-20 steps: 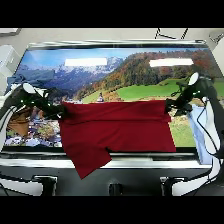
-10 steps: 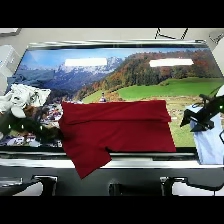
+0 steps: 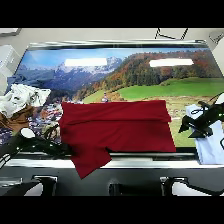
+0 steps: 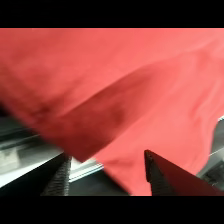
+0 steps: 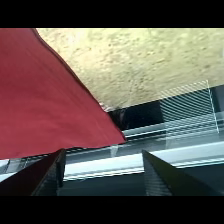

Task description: Fold the clothes and pants, and hang the long-sleeved shirts on hangers.

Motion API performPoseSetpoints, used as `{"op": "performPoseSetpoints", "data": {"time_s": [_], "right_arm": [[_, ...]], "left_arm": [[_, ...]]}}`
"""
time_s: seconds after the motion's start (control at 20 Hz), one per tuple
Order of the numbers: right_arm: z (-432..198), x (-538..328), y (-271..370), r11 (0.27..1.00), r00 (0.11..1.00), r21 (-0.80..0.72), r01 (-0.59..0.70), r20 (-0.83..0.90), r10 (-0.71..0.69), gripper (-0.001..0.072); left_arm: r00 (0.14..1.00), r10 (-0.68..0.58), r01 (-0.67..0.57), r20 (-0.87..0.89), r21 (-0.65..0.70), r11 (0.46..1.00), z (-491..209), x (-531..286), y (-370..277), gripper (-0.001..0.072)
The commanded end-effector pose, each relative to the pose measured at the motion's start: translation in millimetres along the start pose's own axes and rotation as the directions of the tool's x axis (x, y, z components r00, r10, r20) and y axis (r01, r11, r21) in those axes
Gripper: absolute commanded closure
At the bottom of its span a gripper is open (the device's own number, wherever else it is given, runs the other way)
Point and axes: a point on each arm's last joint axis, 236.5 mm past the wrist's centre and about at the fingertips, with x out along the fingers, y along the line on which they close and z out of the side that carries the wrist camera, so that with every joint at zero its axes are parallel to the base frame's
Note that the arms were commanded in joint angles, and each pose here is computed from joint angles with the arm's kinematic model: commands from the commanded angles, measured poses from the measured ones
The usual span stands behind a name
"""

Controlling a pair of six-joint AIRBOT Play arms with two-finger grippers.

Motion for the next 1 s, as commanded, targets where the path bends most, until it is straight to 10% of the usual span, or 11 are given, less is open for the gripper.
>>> {"op": "performPoseSetpoints", "data": {"time_s": [0.0,0.1,0.95], "right_arm": [[0,1,1,1.000,1.000,-0.007,-0.004,0.002,0.004,0.0145],[-1,2,0,1.000,1.000,-0.007,-0.002,-0.001,0.002,0.0145],[-32,98,28,0.983,0.969,0.017,-0.180,-0.170,0.181,0.0144]], "left_arm": [[0.997,0.038,-0.036,0.068,-0.024,0.999,13,9,1,0.0428],[0.998,0.038,-0.038,0.050,-0.002,0.999,9,11,-1,0.0675],[0.997,0.072,-0.074,0.033,0.072,0.995,-2,2,2,0.0681]]}}
